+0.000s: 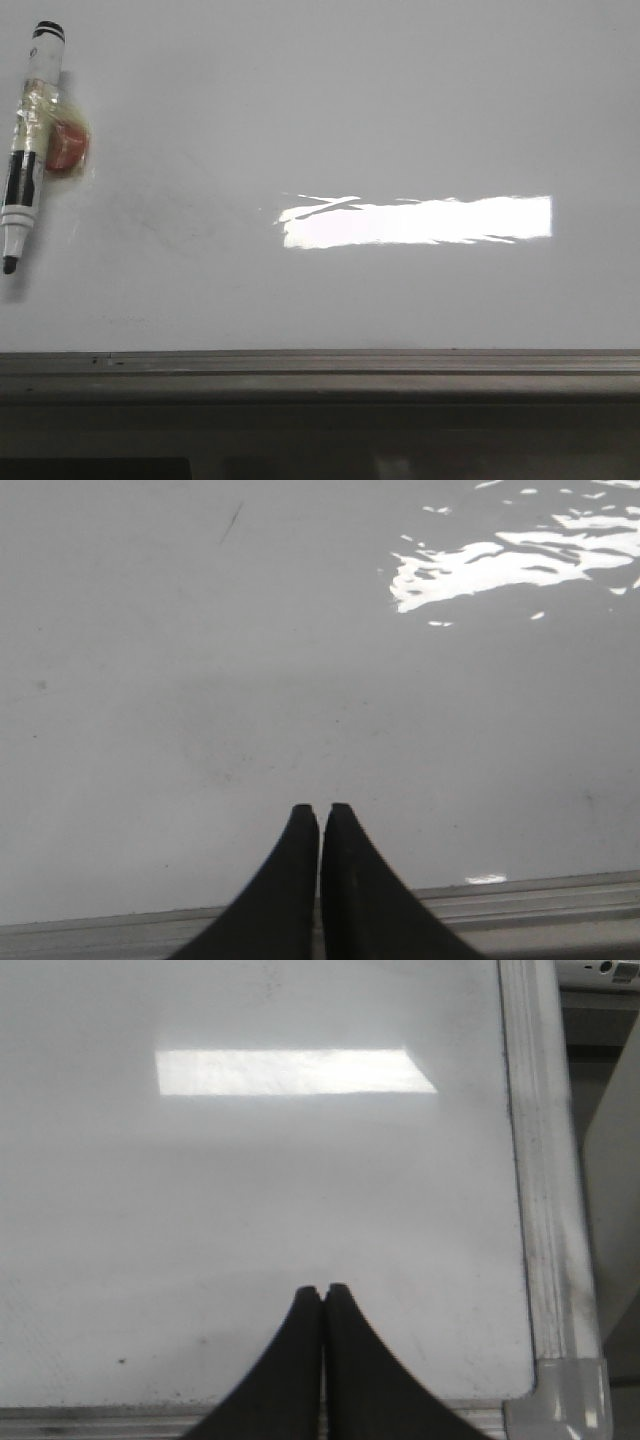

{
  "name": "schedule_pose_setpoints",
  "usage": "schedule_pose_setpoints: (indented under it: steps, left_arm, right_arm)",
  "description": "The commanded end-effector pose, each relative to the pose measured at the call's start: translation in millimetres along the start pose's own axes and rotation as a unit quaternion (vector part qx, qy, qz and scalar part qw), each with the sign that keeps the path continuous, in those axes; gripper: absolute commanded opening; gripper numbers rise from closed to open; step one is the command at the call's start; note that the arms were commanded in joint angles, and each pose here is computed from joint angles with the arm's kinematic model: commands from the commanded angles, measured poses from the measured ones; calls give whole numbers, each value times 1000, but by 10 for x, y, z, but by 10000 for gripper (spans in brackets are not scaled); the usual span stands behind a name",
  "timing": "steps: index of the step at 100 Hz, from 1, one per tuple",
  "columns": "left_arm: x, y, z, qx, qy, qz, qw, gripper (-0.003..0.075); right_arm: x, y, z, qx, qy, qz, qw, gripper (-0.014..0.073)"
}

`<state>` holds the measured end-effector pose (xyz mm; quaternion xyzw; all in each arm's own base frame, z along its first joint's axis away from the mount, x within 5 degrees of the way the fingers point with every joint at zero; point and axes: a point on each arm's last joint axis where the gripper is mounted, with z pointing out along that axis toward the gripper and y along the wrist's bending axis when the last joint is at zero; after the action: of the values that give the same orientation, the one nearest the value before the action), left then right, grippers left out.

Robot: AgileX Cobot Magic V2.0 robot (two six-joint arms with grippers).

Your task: Write number 7 on whiteboard

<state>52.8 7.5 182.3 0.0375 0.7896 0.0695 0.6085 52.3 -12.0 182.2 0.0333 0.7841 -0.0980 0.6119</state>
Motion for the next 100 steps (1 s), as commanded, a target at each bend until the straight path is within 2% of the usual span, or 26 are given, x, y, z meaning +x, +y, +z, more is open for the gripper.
schedule_pose_setpoints:
  steps: [1, 16, 31, 48, 64, 81, 93, 100]
  left_arm:
    - [24, -19, 7, 6, -26, 3, 1000, -18]
    - [24, -16, 7, 5, -26, 6, 1000, -18]
    - [6, 27, 5, -22, -34, 85, 996, -18]
    - [-50, -6, 0, -5, -67, 59, 996, -18]
    - [-189, -51, -31, 19, -146, 37, 988, -18]
    - [-308, -82, -77, 33, -215, 40, 975, -18]
    - [-337, -89, -92, 37, -232, 40, 971, -18]
    - [-344, -91, -96, 38, -237, 40, 970, -18]
  right_arm:
    - [86, 10, 18, 0, 2, -5, 1000, -74]
    - [86, 10, 18, 0, 2, -5, 1000, -74]
    - [86, 10, 18, 0, 2, -5, 1000, -74]
    - [48, 10, 17, 0, -19, -5, 1000, -74]
    - [-160, 11, -15, 0, -134, -5, 991, -74]
    - [-395, 12, -117, 0, -273, -5, 962, -74]
    - [-494, 12, -188, 0, -336, -5, 942, -74]
    - [-520, 11, -209, 0, -354, -4, 935, -74]
